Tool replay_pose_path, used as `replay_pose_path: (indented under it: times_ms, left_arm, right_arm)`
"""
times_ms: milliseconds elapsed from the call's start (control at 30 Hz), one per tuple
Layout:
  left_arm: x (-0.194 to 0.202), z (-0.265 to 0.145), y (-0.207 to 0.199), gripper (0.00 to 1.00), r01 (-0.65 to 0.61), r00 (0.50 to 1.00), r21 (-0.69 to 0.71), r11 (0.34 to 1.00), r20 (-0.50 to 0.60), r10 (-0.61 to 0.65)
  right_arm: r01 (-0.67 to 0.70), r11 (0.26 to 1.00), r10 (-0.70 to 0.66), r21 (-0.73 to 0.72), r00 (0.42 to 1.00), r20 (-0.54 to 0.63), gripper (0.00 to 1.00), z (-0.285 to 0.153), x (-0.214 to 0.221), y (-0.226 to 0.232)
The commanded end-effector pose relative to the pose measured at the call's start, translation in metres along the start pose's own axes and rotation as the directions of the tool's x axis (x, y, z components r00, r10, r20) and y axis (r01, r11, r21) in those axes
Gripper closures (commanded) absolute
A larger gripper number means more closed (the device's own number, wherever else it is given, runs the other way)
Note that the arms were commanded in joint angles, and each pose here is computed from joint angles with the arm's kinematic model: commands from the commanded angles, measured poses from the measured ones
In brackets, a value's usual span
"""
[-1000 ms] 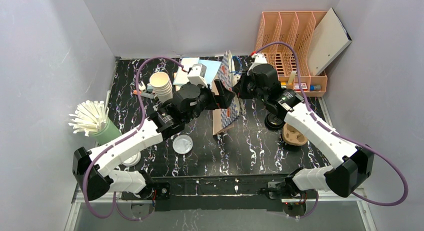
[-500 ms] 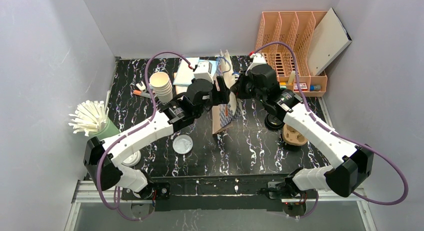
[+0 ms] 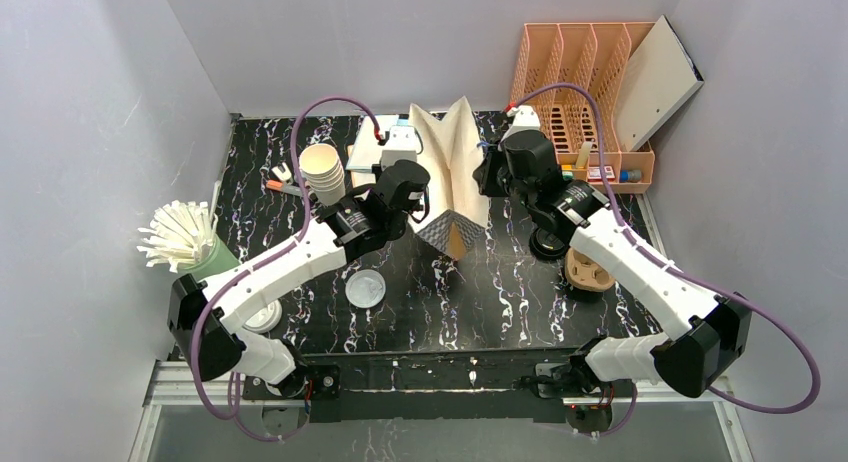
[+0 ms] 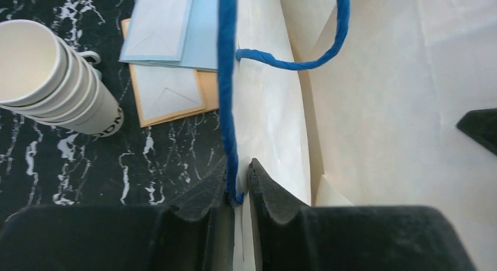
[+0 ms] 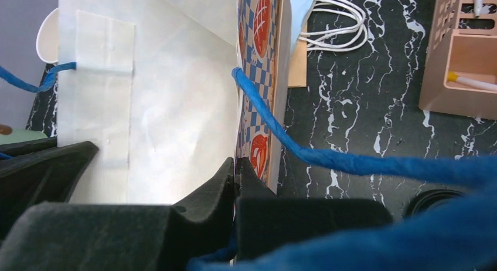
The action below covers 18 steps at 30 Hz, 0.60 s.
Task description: Pack the takeout coffee
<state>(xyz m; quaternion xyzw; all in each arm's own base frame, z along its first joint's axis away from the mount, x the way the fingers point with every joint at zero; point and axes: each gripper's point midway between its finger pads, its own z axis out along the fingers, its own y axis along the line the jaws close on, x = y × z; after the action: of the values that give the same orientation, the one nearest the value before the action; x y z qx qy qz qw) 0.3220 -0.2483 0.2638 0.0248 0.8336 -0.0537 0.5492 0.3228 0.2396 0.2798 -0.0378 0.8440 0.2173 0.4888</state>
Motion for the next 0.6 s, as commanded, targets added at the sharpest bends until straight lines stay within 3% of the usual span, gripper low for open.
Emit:
replay_pose_path:
  times_ms: [0, 33, 67, 100, 167, 267, 567]
  left_arm:
    - [-0.028, -0.019, 0.033, 0.89, -0.041, 0.997, -0.11, 0.993, 0.062, 0.048]
    - [-0.028, -0.02, 0.035, 0.92, -0.047, 0.997, -0.11, 0.993, 0.06, 0.054]
    - [-0.027, -0.02, 0.034, 0.95, -0.049, 0.997, -0.101, 0.994, 0.058, 0.055]
    - [-0.024, -0.019, 0.033, 0.98, -0.049, 0.997, -0.088, 0.995, 0.055, 0.054]
    - [-0.018, -0.016, 0.03, 1.0, -0.035, 0.998, -0.052, 0.998, 0.045, 0.037]
    - [-0.006, -0.012, 0.025, 1.0, 0.016, 1.0, 0.012, 1.0, 0.02, -0.017]
    - [0.013, -0.001, 0.037, 1.0, 0.118, 0.992, 0.054, 0.991, -0.038, -0.117]
  right_arm:
    - [0.01, 1.0, -0.012, 0.026, 0.996, 0.094, 0.87, -0.02, -0.031, -0.001]
    - [0.014, 1.0, -0.016, 0.023, 0.995, 0.094, 0.77, -0.021, -0.032, -0.001]
    - [0.022, 1.0, -0.022, 0.008, 0.996, 0.091, 0.5, -0.023, -0.033, 0.002]
    - [0.03, 0.999, -0.028, -0.021, 0.996, 0.086, 0.33, -0.025, -0.033, 0.007]
    - [0.047, 0.994, -0.039, -0.103, 0.997, 0.074, 0.19, -0.029, -0.032, 0.021]
    - [0.058, 0.972, -0.047, -0.229, 0.998, 0.051, 0.08, -0.039, -0.032, 0.045]
    - [0.075, 0.934, -0.051, -0.349, 0.996, 0.078, 0.02, -0.08, -0.044, 0.062]
